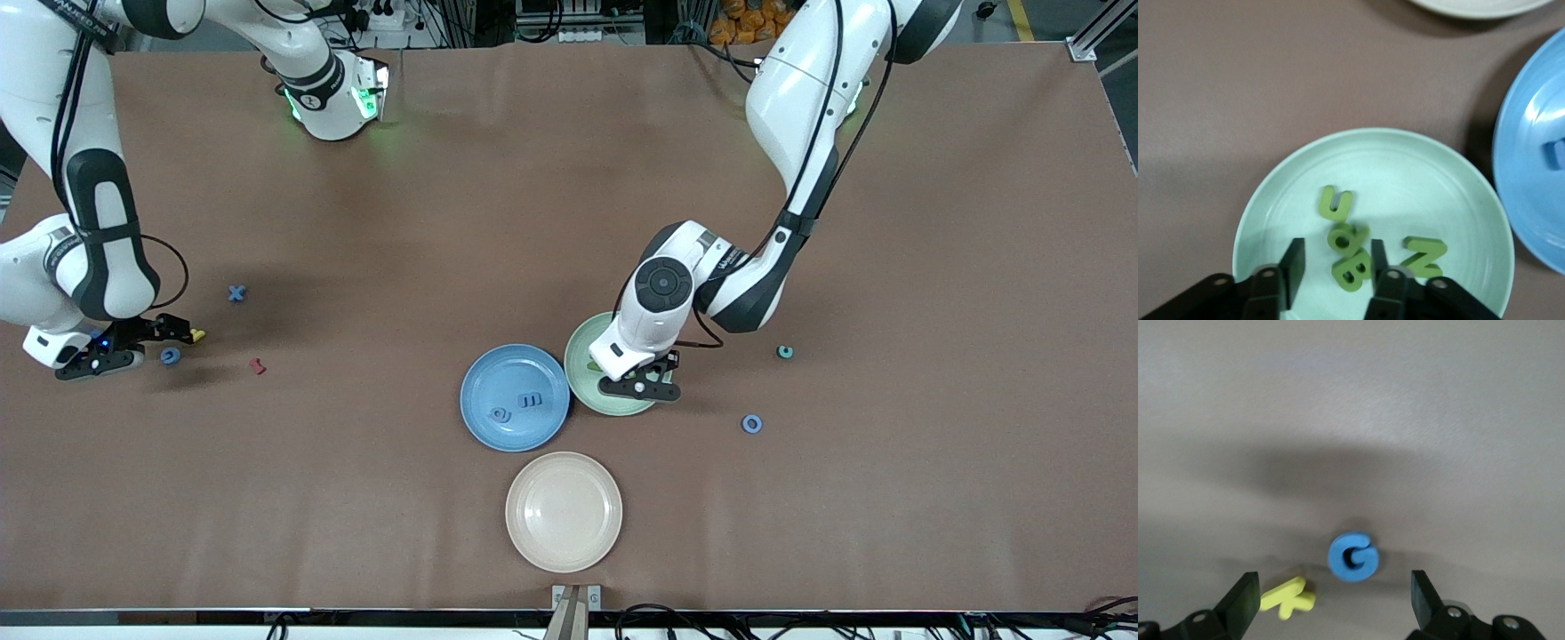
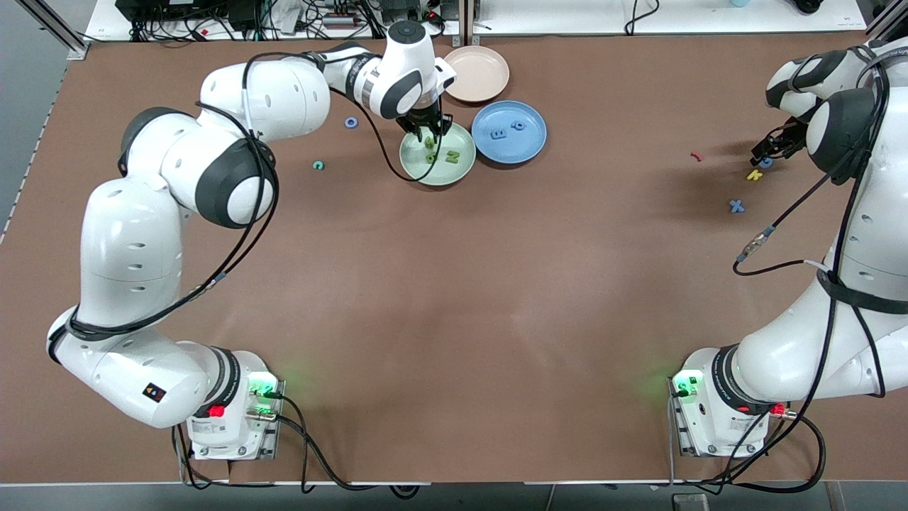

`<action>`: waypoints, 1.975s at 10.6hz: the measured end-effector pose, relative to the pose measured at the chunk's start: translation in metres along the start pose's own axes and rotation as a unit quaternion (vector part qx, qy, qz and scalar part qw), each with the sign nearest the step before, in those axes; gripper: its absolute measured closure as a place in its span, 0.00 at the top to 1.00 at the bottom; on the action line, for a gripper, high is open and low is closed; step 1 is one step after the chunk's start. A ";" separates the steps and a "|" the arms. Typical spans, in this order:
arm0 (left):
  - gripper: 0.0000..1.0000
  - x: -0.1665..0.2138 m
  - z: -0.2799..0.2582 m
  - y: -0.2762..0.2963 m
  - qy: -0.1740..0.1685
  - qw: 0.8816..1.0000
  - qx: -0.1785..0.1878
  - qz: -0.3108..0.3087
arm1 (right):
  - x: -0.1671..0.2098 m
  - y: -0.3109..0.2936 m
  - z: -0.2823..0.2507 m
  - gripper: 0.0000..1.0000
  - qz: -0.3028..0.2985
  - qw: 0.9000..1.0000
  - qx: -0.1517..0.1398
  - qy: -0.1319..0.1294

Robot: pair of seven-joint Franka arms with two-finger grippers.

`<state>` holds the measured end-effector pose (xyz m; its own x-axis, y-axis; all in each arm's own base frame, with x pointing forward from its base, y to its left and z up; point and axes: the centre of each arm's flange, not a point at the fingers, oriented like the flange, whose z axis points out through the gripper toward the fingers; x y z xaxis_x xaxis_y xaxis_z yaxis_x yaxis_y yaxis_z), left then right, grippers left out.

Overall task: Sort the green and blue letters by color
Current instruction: 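Place the d on the green plate while the right gripper grasps the G, then withdraw the left gripper while the right gripper places G on the blue plate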

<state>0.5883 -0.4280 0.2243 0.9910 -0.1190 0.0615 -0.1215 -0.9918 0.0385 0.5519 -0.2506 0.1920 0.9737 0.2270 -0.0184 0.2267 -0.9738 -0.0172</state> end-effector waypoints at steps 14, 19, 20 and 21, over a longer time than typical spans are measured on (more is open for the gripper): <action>1.00 0.010 -0.384 -0.279 0.025 0.995 0.043 -0.085 | 0.001 0.028 0.016 0.37 -0.029 0.999 0.017 0.014; 1.00 -0.015 -0.420 -0.322 0.017 0.993 0.024 -0.115 | 0.054 -0.035 0.011 0.36 -0.043 0.997 0.060 0.000; 1.00 -0.016 -0.419 -0.328 0.012 0.993 0.019 -0.119 | 0.075 -0.067 0.008 0.36 -0.030 0.997 0.065 -0.006; 1.00 -0.016 -0.419 -0.331 0.009 0.992 0.016 -0.123 | 0.098 -0.104 0.004 0.36 -0.012 0.998 0.068 -0.012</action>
<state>0.5888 -0.0786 0.6282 0.9893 0.1265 0.0729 0.1251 -0.9919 0.0229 0.6235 -0.1267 0.1879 0.9671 0.2512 -0.0407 0.2423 -0.9579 -0.1537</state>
